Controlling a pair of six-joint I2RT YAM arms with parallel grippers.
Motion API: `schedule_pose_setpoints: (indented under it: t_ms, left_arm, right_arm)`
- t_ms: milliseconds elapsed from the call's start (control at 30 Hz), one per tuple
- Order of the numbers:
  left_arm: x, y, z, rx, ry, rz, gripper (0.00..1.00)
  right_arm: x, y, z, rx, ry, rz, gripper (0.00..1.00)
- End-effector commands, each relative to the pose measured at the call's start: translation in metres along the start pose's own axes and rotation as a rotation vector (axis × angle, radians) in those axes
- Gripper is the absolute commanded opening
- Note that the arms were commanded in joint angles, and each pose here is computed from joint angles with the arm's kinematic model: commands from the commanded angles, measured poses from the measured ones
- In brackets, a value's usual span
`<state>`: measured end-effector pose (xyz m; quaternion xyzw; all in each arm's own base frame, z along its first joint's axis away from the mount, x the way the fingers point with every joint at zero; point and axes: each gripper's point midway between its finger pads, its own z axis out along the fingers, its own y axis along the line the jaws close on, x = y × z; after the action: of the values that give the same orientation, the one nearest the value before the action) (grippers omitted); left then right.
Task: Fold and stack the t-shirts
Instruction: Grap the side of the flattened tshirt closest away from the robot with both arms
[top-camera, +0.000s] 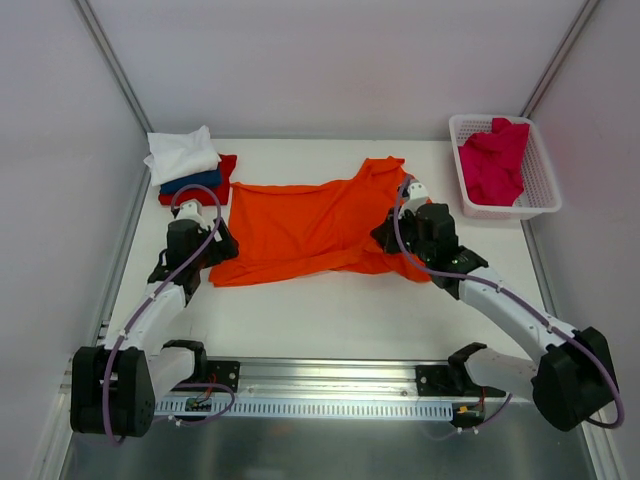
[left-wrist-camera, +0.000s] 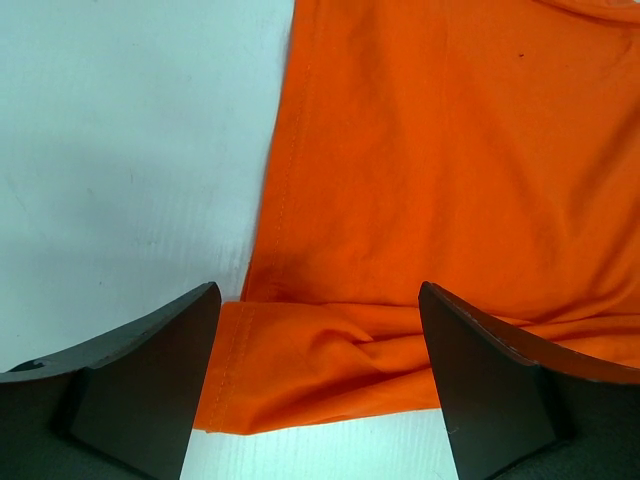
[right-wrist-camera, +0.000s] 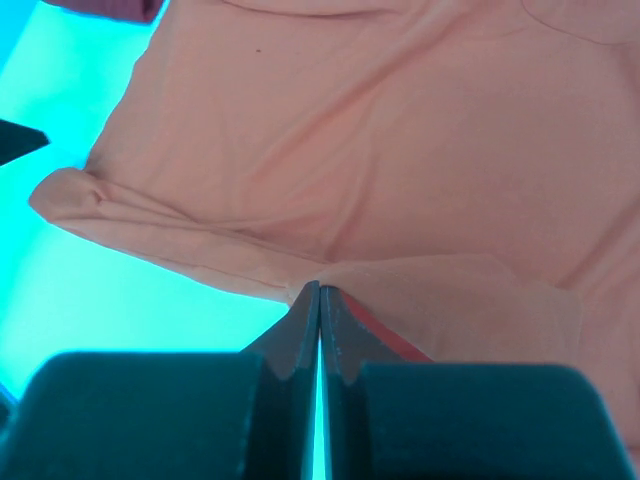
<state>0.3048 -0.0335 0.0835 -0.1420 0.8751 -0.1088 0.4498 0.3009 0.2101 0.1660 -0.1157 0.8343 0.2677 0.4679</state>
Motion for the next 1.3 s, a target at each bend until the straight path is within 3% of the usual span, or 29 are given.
schedule_pose_setpoints:
  t_ms: [0, 300, 433, 500, 633, 667, 1267]
  left_arm:
    - [-0.001, -0.002, -0.006, 0.021, -0.012, -0.014, 0.81]
    - [0.014, 0.002, -0.012, 0.005, 0.016, -0.063, 0.77]
    - [0.019, 0.008, -0.013, -0.029, 0.03, -0.078, 0.72]
    - [0.021, 0.006, -0.012, -0.02, 0.044, -0.087, 0.63]
    - [0.027, 0.007, -0.009, -0.025, 0.067, -0.092, 0.62]
    - [0.029, 0.008, -0.009, -0.028, 0.074, -0.093, 0.58]
    - [0.049, 0.011, 0.002, -0.074, 0.217, -0.136, 0.52]
  right_arm:
    - [0.002, 0.005, -0.017, 0.021, -0.005, -0.025, 0.0]
    - [0.006, 0.023, -0.042, 0.011, -0.017, -0.058, 0.0]
    - [0.004, 0.03, -0.048, -0.01, -0.029, -0.064, 0.0]
    - [0.003, 0.033, -0.052, -0.019, -0.034, -0.065, 0.0]
    - [-0.001, 0.035, -0.058, -0.008, -0.056, -0.069, 0.0]
    - [-0.003, 0.035, -0.061, -0.008, -0.066, -0.067, 0.0]
    - [-0.005, 0.039, -0.074, -0.01, -0.087, -0.079, 0.0]
